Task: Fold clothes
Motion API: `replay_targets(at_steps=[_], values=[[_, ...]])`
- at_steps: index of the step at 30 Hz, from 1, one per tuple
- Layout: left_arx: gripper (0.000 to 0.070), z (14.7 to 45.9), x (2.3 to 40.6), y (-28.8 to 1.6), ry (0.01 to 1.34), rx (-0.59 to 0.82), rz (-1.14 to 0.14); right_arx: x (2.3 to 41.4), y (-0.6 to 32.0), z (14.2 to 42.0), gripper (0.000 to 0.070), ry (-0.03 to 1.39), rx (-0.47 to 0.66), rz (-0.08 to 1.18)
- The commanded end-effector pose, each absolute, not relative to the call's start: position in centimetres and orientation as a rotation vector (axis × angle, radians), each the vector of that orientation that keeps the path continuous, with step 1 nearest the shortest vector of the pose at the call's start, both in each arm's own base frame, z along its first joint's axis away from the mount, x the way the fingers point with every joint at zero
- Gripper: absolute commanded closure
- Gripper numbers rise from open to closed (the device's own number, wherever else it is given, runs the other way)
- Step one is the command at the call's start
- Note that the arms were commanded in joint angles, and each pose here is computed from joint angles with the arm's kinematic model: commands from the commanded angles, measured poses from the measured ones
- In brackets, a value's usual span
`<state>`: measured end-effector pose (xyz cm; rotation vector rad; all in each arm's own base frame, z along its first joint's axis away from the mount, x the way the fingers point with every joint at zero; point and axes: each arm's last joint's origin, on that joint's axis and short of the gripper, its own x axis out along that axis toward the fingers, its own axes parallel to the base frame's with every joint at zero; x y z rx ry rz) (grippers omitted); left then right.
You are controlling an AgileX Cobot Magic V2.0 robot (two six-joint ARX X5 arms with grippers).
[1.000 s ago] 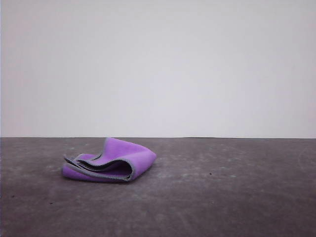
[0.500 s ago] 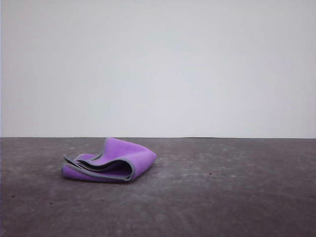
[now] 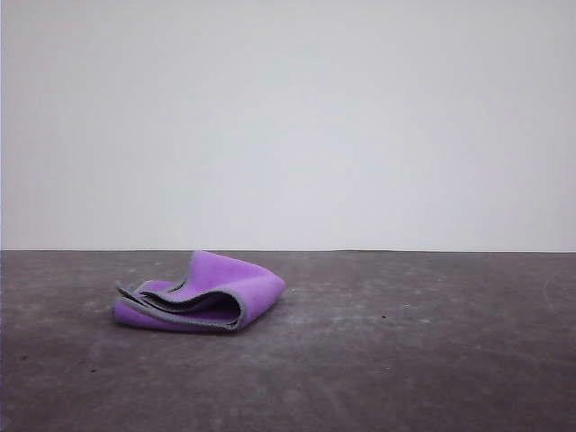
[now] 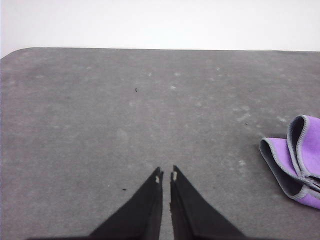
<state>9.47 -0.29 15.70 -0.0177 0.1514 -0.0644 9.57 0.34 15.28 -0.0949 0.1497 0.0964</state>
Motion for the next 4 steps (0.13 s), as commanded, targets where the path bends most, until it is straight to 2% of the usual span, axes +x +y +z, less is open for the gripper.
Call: replay_targets(at_steps=[1,4], values=[[0.0684,14.97,9.56,-0.27,0.176,-0.011,-0.061,9.61,0.34,15.24,0.07,0.142,-0.085,0.096],[0.0684,14.97,9.56,-0.27,0.176,-0.011,-0.061,9.61,0.34,15.24,0.07,0.142,-0.085,0.096]])
